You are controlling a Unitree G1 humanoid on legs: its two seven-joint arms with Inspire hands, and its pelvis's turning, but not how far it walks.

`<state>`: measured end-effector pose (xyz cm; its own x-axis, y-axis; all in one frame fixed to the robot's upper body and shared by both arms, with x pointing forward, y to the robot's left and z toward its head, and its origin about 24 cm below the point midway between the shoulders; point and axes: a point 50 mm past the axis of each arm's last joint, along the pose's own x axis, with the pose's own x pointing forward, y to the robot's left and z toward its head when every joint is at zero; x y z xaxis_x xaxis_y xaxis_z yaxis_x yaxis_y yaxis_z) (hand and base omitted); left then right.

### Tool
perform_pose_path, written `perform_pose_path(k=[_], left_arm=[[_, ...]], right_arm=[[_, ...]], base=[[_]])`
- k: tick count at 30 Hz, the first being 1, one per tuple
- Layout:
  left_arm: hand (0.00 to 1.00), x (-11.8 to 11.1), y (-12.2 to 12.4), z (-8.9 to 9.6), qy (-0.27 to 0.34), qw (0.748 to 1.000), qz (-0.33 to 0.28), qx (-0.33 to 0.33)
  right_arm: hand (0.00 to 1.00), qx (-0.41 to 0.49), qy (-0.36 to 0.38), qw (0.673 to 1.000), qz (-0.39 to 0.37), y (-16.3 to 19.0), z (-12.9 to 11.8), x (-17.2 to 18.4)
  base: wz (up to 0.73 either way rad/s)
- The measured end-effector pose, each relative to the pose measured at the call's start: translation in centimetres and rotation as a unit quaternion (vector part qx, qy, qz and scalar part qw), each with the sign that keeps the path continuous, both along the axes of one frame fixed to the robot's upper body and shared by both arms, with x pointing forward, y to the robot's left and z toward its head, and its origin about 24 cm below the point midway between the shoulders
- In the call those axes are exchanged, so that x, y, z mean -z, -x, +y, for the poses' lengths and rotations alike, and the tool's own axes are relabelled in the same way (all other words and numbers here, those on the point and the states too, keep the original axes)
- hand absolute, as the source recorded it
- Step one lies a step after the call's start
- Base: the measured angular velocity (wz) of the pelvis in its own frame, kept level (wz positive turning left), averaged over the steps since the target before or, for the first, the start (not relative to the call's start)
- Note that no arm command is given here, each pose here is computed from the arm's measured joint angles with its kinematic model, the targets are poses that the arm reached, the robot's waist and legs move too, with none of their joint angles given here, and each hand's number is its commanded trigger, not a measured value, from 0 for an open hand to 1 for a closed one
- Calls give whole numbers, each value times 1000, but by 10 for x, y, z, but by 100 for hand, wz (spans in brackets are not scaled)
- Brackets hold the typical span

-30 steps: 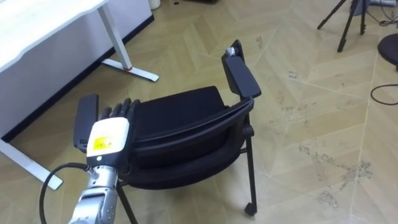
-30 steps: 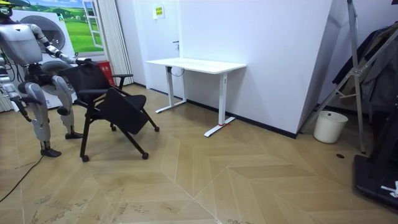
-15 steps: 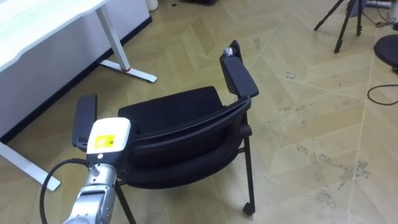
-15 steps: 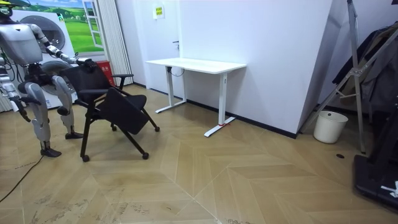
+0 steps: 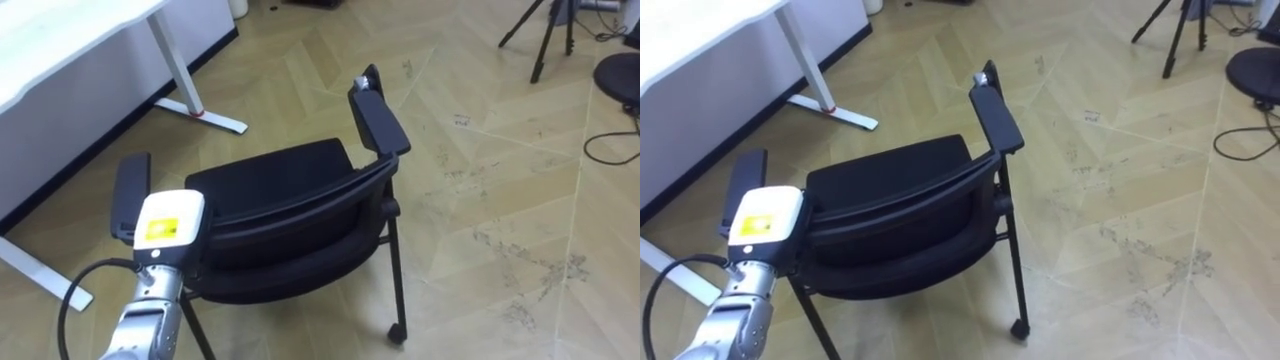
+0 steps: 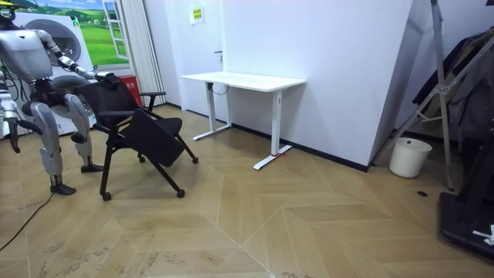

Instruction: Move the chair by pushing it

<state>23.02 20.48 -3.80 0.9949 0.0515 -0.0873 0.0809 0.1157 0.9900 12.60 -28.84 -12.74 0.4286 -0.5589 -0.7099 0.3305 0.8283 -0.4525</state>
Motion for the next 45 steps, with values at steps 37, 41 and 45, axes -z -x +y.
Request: perform_pose_path(k=[37, 41, 45], left_arm=[[100, -33, -23, -7, -31, 998, -17, 55], [100, -36, -27, -9, -38, 997, -21, 67], [100, -37, -31, -10, -39, 996, -22, 75]], right_arm=[[0, -409, 471, 711, -324, -146, 71, -198], [0, -462, 460, 697, -297, -146, 82, -190], [0, -507, 449, 684, -271, -145, 90, -183]], base=[[-2], [0], [0]])
